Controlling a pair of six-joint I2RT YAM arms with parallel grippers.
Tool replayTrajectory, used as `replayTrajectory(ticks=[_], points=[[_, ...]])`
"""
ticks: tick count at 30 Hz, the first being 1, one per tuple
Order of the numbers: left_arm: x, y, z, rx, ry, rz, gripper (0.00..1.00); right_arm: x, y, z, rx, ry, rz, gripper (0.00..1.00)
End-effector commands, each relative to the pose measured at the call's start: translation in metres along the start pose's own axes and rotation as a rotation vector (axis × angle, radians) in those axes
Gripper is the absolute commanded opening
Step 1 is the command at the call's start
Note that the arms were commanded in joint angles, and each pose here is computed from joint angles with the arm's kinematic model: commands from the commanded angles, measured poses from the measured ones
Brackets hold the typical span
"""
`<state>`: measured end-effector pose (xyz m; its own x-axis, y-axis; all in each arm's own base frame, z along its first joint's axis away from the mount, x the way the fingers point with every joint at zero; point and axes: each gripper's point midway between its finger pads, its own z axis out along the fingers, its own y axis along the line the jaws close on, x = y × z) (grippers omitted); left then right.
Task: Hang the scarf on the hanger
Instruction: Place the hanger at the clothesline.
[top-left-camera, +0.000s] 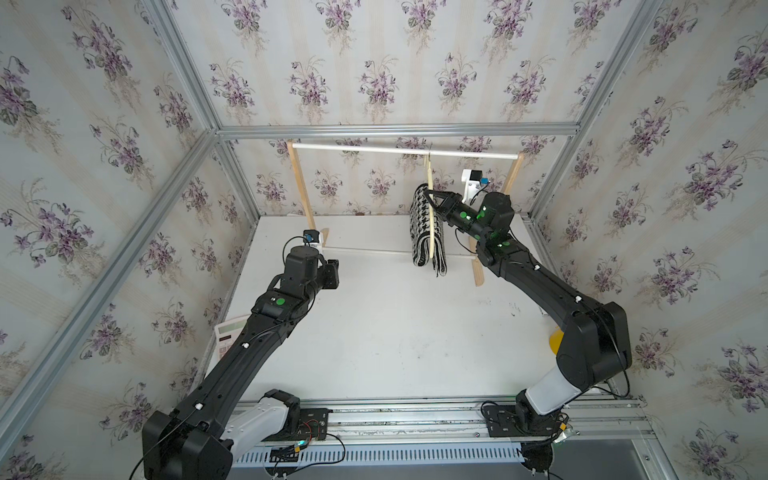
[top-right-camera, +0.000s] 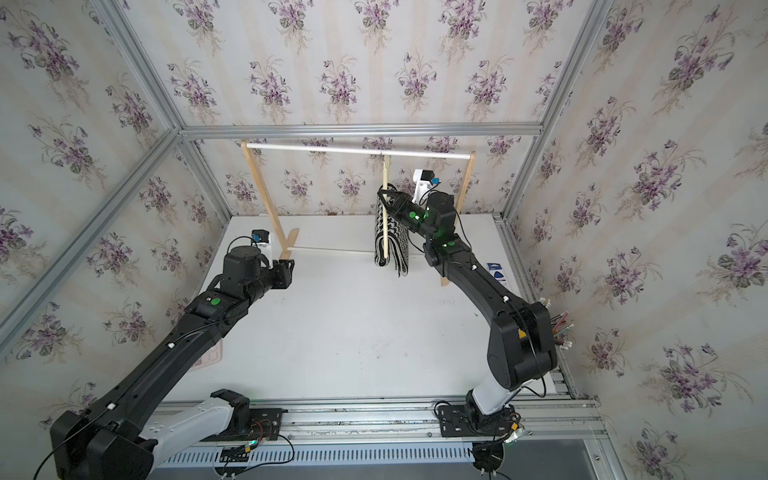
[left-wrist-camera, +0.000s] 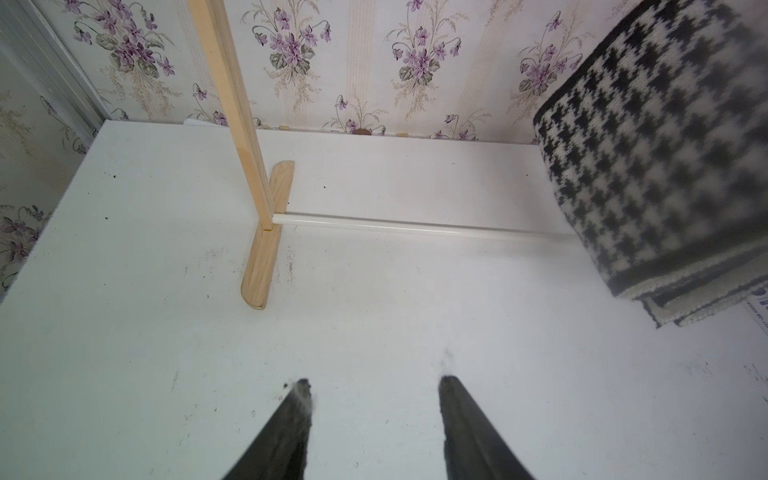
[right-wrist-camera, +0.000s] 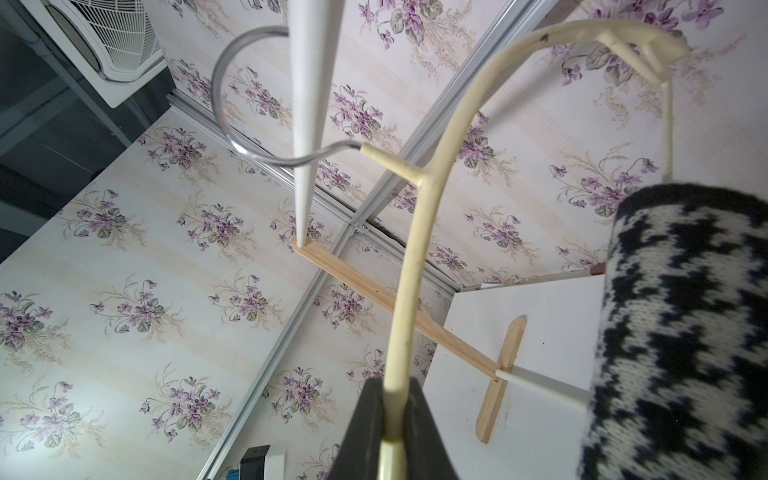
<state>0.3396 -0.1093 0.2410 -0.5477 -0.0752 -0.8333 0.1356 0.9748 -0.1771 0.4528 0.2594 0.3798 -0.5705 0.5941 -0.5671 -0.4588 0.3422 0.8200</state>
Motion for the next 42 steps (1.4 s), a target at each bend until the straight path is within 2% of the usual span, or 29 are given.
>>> replayTrajectory(ticks=[1, 21, 22, 25, 29, 32, 39, 41, 42], points=[[-0.004, 0.001, -0.001, -0.010, -0.008, 0.024, 0.52, -0.019, 0.026, 0.000, -0.099, -0.084, -0.034, 0.00], [0.003, -0.004, 0.009, 0.014, 0.028, 0.033, 0.53, -0.006, -0.002, 0.012, -0.078, -0.077, 0.025, 0.00], [0.003, -0.004, 0.009, 0.018, 0.029, 0.032, 0.53, -0.005, -0.003, 0.012, -0.078, -0.074, 0.025, 0.07], [0.004, -0.005, 0.008, 0.025, 0.031, 0.032, 0.54, -0.001, -0.004, 0.011, -0.077, -0.062, 0.025, 0.40], [0.004, -0.006, 0.008, 0.031, 0.032, 0.030, 0.54, 0.003, -0.007, 0.009, -0.069, -0.056, 0.022, 0.66], [0.003, -0.008, 0.007, 0.038, 0.029, 0.030, 0.54, 0.005, -0.010, 0.007, -0.063, -0.054, 0.022, 0.75], [0.003, -0.010, 0.007, 0.049, 0.033, 0.027, 0.54, 0.012, -0.011, -0.001, -0.057, -0.038, 0.010, 0.87], [0.003, -0.010, 0.006, 0.050, 0.034, 0.026, 0.55, 0.014, -0.009, -0.006, -0.054, -0.038, -0.002, 0.99], [0.003, -0.010, 0.006, 0.049, 0.035, 0.027, 0.54, 0.015, -0.009, -0.009, -0.048, -0.036, -0.009, 1.00]])
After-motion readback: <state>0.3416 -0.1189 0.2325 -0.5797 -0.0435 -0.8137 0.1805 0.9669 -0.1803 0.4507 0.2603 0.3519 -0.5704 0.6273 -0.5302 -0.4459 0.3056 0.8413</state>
